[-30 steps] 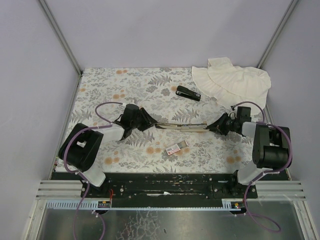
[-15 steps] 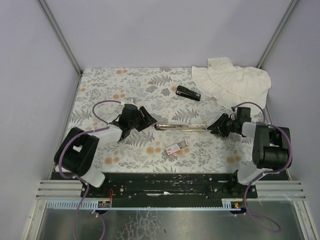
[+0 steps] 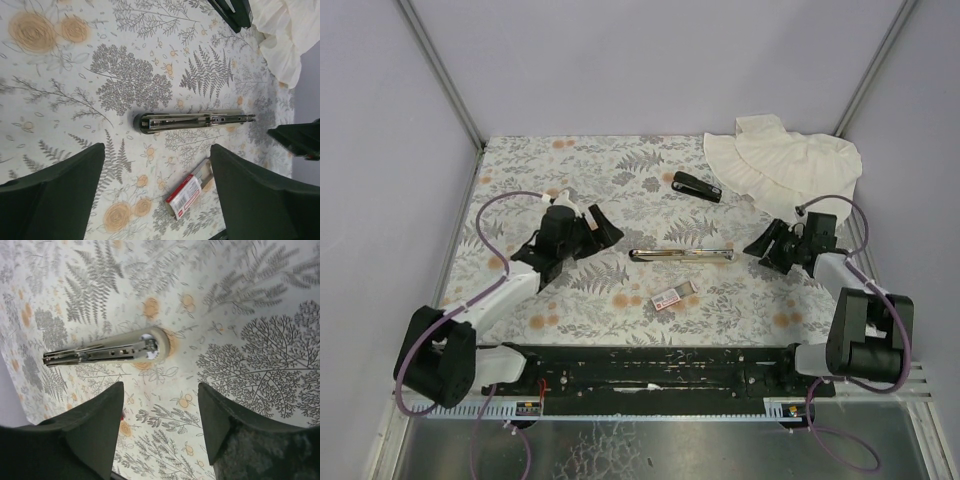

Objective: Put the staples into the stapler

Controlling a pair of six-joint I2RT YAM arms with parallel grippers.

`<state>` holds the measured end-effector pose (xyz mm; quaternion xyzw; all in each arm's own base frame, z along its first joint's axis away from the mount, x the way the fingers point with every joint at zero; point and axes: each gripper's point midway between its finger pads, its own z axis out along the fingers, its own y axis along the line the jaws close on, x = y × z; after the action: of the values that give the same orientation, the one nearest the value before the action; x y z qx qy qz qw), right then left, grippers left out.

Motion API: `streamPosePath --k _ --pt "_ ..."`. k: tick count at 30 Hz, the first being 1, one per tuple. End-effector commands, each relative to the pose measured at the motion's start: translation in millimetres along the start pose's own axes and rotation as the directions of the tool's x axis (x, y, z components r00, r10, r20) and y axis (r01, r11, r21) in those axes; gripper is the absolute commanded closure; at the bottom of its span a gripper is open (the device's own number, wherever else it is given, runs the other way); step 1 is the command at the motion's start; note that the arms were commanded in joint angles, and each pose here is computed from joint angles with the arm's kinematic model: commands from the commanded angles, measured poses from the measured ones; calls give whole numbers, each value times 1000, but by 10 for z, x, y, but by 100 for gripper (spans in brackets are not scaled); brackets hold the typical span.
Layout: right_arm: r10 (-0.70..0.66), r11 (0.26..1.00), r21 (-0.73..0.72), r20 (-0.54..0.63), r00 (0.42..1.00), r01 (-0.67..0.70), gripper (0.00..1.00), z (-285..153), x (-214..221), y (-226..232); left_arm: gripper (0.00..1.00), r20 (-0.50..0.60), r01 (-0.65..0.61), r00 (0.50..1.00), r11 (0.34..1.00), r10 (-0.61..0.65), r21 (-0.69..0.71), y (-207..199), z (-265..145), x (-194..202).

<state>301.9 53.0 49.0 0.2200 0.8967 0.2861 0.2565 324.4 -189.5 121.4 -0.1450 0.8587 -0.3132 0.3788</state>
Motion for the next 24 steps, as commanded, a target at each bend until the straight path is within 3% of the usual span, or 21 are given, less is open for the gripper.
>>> streamPosePath --k 1,5,10,14,19,24 --pt "-219 969 -91 114 969 229 30 -224 -277 455 10 11 -142 990 990 142 -6 -148 -304 -290" --pt "-480 875 0 130 868 484 23 -121 -303 897 4 62 -280 957 959 283 -51 -271 -587 -762" --pt "-603 786 -37 169 779 617 17 71 -612 1464 0 177 -346 906 914 384 -214 -66 -815 -1267" --pt "-752 645 -27 152 641 763 15 338 -813 1841 0 194 -337 889 879 416 -338 234 -861 -1334" --pt "-826 547 -23 147 544 837 15 716 -1179 2181 0 201 -316 887 864 416 -392 426 -864 -1282" --pt "-892 449 -3 61 448 894 15 1219 -1358 2219 0 191 -323 888 863 419 -389 410 -832 -1298"
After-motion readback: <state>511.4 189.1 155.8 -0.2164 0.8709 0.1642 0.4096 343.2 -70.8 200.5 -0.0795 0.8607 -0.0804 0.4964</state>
